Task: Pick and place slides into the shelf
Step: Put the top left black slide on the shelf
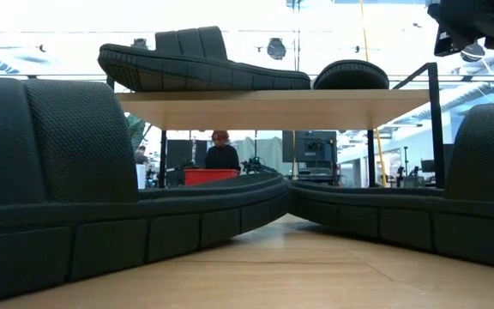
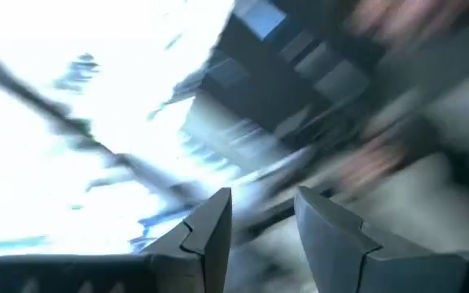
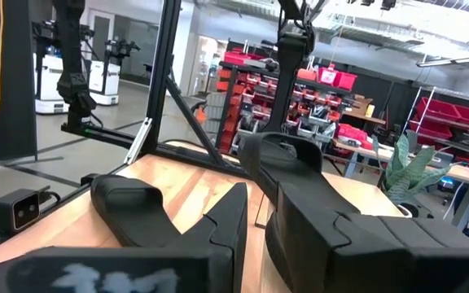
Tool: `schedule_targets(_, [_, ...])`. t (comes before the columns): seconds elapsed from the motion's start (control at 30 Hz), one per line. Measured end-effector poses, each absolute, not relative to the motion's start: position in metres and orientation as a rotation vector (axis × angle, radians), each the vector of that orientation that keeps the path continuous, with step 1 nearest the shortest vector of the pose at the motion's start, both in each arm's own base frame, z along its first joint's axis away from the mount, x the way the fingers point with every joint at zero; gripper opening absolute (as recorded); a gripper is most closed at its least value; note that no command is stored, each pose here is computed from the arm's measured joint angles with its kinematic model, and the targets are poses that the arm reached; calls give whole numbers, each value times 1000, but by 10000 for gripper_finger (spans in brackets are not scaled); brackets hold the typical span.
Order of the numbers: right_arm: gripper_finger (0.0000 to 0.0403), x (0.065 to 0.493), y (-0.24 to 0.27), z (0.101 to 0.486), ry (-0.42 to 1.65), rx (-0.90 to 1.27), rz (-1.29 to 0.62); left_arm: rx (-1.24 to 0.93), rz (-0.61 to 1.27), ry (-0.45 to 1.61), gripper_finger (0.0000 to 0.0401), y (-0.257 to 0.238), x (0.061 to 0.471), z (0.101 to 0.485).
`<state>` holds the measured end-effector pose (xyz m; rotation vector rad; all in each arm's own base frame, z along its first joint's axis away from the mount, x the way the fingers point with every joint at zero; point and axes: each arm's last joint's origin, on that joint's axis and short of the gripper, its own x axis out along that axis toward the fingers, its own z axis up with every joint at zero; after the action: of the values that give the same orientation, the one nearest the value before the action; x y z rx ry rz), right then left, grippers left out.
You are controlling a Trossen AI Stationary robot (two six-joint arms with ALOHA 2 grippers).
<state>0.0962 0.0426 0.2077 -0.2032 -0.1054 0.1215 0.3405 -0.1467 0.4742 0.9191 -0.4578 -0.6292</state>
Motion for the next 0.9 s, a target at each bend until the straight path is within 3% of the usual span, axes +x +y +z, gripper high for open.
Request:
schedule_targets(0.1, [64,96,43,208,-104,-204,122,1160,-179,-334,145,-132,334,492])
schedule_targets(0.2, [64,97,43,207,-101,-207,122,1159,91,-83,145,-108,335,497])
schedule_targets(0.3, [64,97,43,207,-101,-210,122,1098,-2,85,145,-82,320,497])
schedule_targets(0.57, [64,97,43,208,-103,-224,120,840,39,110,130,-27,234,521])
schedule_targets(0.9, [64,97,43,208,-107,-238,118,776,161,124,26,3,192,450])
